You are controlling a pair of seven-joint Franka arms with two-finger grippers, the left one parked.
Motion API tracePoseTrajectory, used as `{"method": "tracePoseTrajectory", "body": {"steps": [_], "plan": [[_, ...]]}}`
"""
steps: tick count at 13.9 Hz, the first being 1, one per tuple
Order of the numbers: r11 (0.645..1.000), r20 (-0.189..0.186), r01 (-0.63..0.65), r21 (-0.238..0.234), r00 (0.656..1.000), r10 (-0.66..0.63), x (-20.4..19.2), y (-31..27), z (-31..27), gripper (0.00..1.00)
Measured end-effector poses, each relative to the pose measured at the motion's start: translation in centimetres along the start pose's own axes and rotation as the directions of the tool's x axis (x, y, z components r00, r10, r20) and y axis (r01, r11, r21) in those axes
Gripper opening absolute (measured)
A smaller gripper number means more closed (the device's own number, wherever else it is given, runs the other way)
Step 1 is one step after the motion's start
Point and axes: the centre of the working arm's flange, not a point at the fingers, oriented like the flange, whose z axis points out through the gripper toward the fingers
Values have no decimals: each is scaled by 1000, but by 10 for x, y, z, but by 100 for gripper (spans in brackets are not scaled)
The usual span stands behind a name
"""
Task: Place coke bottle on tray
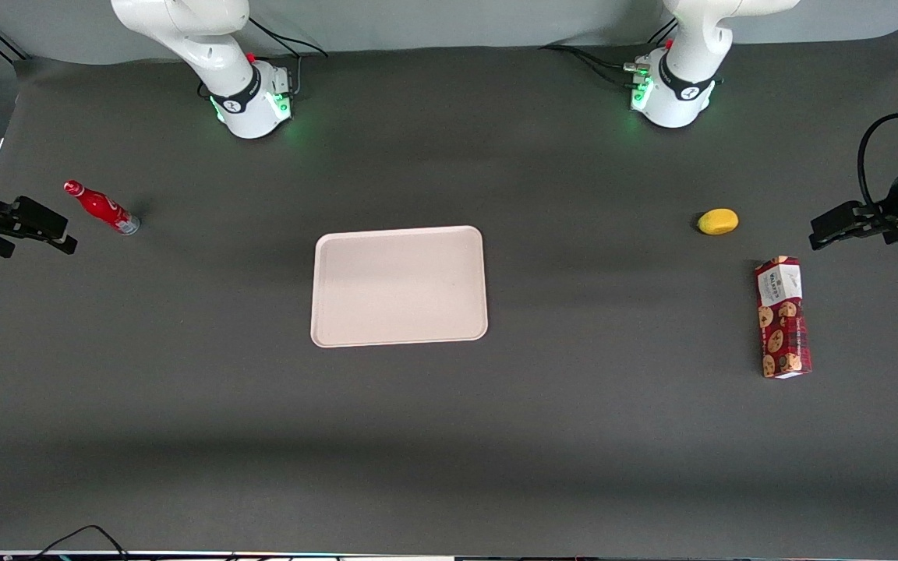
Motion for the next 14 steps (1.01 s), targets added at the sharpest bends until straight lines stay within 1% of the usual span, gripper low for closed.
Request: {"method": "tracePoseTrajectory", "body": {"steps": [14], "plan": [[1000,30,-2,6,1000,2,-3,0,3,100]]}}
